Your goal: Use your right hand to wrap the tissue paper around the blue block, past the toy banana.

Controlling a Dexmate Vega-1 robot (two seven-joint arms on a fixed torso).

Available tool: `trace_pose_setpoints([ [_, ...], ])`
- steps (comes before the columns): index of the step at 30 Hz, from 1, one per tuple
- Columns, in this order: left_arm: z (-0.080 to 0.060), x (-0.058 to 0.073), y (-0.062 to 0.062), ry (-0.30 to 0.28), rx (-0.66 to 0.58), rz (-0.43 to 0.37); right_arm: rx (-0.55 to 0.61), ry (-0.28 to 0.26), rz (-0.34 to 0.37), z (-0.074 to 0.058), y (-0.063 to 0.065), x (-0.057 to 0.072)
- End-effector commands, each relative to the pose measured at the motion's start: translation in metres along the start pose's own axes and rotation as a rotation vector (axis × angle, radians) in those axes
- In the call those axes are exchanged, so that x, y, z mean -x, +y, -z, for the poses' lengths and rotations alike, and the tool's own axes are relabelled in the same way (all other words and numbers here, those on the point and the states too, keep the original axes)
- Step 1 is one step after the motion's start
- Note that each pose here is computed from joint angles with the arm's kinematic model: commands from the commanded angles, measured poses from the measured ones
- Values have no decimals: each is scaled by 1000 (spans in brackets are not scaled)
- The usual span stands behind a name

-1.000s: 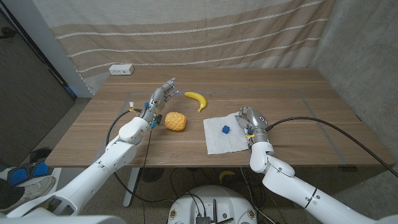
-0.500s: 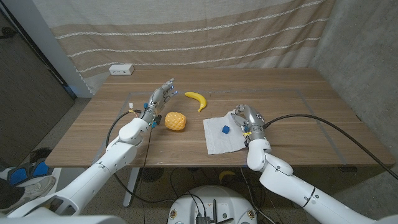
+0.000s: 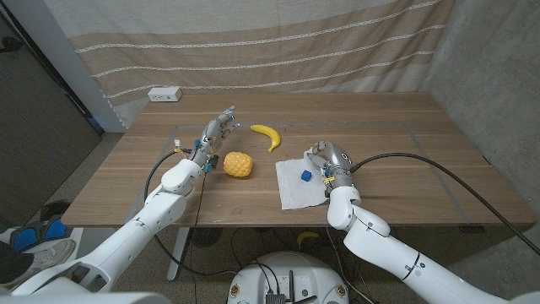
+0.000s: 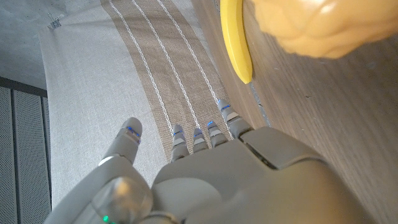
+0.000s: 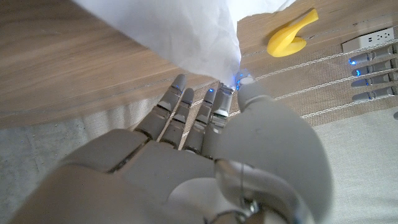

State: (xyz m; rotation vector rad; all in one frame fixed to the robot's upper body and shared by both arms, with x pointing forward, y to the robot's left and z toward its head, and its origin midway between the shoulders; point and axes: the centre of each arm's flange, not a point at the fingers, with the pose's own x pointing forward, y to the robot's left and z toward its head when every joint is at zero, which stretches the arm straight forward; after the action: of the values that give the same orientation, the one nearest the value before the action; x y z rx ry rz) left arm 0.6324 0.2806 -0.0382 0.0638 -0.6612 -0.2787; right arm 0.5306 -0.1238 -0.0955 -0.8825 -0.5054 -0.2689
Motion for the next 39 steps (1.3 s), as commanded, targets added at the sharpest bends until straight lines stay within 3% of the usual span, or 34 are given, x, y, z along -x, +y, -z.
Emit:
trace_pose_setpoints([
  [1, 5, -3, 4, 4, 20, -9, 20, 12, 10, -18, 13, 2],
  [13, 5, -8, 7, -11, 25, 1, -81, 64, -34, -29, 16, 2],
  [26, 11, -2, 15, -22, 51, -16, -206, 119, -111, -37, 24, 0],
  [39, 14, 0, 22, -23, 52, -17, -268, 164, -99, -44, 33, 5],
])
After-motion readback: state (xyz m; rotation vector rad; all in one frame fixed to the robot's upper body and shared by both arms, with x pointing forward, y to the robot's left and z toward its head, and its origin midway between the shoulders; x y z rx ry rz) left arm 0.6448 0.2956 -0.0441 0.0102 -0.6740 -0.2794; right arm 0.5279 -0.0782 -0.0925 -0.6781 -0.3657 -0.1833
